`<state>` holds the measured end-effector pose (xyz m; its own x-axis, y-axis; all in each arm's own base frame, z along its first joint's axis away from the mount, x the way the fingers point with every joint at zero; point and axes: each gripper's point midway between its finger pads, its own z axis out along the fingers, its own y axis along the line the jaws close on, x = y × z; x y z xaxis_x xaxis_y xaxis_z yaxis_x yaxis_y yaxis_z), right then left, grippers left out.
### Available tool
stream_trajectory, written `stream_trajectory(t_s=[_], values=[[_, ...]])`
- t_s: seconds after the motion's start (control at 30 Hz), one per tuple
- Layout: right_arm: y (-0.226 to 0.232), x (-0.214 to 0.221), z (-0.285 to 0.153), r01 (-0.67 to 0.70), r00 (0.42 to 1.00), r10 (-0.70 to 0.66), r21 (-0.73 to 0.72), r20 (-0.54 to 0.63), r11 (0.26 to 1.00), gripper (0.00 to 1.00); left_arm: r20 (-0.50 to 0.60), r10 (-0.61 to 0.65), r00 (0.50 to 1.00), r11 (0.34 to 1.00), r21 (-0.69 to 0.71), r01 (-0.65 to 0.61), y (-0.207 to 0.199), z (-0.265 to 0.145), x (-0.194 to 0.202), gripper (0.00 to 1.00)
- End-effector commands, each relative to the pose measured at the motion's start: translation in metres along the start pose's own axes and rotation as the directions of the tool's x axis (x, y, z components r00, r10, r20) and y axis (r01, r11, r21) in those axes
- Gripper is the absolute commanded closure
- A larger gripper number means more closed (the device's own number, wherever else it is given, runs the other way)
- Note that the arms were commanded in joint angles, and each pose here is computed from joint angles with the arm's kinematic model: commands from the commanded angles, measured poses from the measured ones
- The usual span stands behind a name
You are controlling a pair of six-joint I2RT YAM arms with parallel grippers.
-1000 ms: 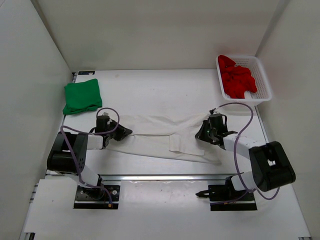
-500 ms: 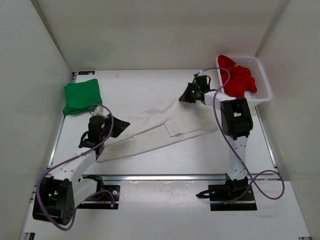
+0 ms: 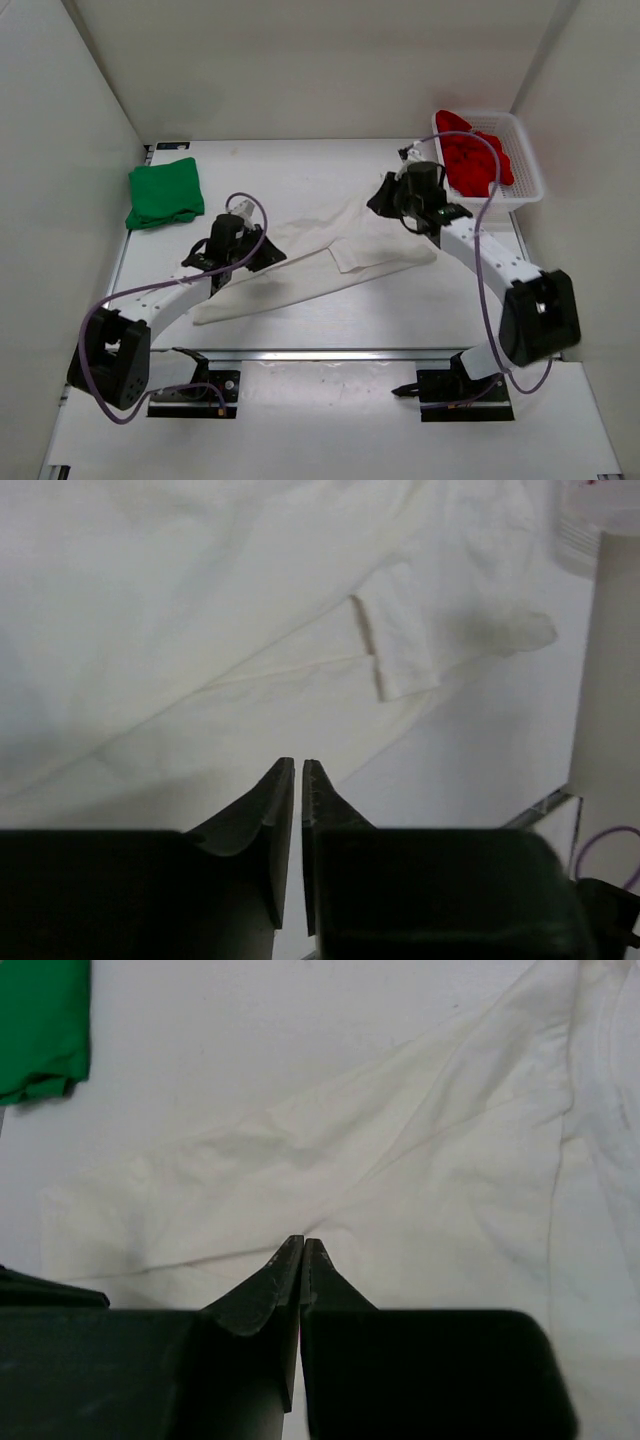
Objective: Fold and stack the t-shirts
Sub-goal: Rotate the tshirt 90 degrees
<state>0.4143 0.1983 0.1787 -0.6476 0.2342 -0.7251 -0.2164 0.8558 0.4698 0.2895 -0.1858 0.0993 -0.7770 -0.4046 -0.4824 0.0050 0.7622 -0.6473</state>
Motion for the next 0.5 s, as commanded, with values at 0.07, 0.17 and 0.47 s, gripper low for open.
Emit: stream_trajectory(t_s=[0.07, 0.17, 0.47], values=[[-0.057, 0.095, -0.021, 0.010, 0.996, 0.007, 0.192, -0.091, 0.981, 1.00, -0.037, 0.078, 0.996, 0.993, 0.093, -0.074, -0.026, 0.005, 0.007, 0.91], [-0.066, 0.116, -0.028, 0.014, 0.990, 0.016, 0.208, -0.140, 0.978, 1.00, -0.055, 0.080, 0.995, 0.992, 0.099, -0.074, -0.029, 0.008, 0.011, 0.91], [-0.106, 0.128, 0.045, -0.117, 0.937, 0.192, 0.256, -0.290, 0.960, 1.00, -0.068, 0.059, 0.996, 0.993, 0.104, -0.052, -0.026, 0.006, 0.012, 0.84]])
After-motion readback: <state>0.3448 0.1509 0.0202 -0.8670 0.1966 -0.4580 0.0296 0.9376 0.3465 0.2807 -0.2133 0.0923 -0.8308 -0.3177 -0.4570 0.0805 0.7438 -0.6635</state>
